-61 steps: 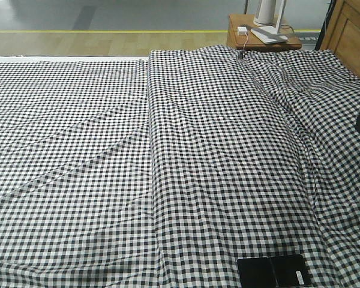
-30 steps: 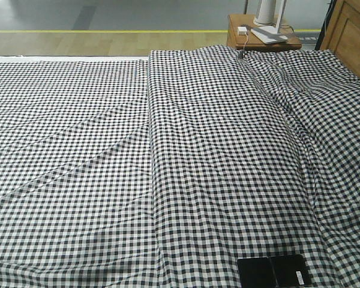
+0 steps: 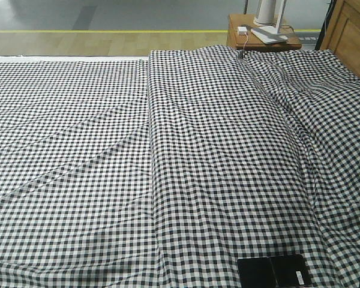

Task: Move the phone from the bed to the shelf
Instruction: 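Lower the right gripper toward the black phone on the sheet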

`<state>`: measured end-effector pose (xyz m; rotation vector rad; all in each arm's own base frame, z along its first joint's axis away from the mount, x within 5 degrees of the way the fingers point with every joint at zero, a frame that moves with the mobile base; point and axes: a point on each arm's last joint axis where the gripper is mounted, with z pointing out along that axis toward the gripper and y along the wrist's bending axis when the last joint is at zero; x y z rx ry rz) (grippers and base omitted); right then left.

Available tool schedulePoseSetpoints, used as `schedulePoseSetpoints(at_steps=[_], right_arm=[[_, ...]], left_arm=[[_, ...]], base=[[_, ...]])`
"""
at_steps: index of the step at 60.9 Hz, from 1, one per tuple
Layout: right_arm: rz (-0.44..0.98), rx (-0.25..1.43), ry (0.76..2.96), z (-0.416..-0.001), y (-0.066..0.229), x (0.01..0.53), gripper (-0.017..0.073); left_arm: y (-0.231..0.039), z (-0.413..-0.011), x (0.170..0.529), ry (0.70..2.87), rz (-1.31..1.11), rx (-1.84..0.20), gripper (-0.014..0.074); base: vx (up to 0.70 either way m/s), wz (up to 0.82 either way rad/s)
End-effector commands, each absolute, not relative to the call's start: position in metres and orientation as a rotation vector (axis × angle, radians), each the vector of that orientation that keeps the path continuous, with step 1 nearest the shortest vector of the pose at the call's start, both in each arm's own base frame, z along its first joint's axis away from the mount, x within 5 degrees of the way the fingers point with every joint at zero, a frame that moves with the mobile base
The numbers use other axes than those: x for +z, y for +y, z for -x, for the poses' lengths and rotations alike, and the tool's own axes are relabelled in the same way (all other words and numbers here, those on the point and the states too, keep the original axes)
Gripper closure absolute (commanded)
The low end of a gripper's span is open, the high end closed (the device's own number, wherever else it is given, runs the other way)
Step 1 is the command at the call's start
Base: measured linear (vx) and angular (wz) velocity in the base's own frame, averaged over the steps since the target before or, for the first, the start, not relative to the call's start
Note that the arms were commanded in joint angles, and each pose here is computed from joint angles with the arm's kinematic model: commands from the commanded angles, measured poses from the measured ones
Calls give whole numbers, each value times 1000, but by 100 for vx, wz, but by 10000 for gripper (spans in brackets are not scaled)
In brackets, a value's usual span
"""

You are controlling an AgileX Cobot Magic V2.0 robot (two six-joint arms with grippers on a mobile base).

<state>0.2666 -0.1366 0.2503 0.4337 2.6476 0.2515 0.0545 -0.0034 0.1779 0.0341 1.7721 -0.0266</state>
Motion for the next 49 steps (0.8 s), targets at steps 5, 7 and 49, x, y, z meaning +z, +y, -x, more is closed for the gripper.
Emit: schedulePoseSetpoints(at_steps=[5,7,49], right_arm=[[-394,352,2629,-285,-151,228,-29],[-378,381,2645,-288,-152,219,-29],[-145,1063,2807,-312,-146,31,-29]], left_arm=[[-3,-55,184,1695,-20,-34,593],[-3,-55,184,1695,-20,-34,593],[-3,-55,184,1695,-20,-34,593]], base=[[0,0],[0,0],[0,0]])
